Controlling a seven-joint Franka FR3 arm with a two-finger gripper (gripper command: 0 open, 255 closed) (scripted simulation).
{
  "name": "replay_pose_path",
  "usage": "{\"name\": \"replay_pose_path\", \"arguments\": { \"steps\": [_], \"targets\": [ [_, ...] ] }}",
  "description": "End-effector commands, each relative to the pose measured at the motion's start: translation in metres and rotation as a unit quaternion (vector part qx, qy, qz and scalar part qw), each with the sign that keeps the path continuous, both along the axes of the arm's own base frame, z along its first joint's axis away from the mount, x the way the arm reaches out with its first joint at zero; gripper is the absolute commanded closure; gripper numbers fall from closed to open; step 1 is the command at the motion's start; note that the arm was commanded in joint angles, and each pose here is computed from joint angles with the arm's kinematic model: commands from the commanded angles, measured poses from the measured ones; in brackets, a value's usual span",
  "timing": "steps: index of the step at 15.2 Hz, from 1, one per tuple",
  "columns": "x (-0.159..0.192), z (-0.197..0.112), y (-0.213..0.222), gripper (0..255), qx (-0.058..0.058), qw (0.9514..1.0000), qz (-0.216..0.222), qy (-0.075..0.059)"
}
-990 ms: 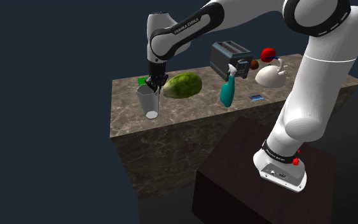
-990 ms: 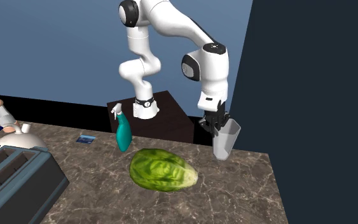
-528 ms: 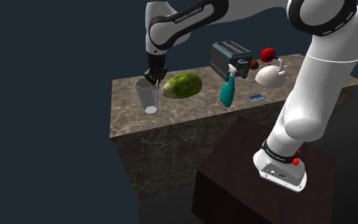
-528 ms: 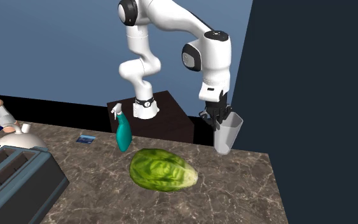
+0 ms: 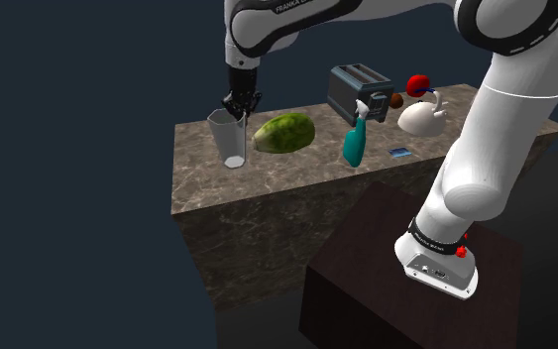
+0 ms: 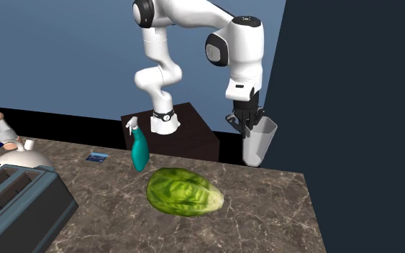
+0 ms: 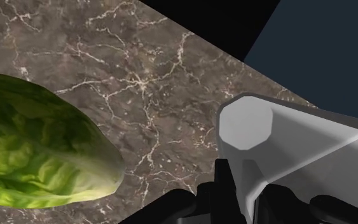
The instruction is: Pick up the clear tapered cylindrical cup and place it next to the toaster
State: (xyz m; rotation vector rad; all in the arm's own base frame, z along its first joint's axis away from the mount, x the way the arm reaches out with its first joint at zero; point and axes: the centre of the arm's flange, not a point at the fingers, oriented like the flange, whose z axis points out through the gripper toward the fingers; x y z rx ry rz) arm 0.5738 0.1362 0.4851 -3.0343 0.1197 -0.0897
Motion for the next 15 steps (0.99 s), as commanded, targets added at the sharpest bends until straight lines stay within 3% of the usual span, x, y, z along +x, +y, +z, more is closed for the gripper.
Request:
{"name": "replay_pose_path", "arguments": {
  "steps": [1, 15],
  "targets": [
    [0.001, 0.011, 0.0, 255, 0.0, 1.0, 0.0, 0.0],
    [0.001, 0.085, 0.0, 255, 0.0, 1.0, 0.0, 0.0]
  ]
}}
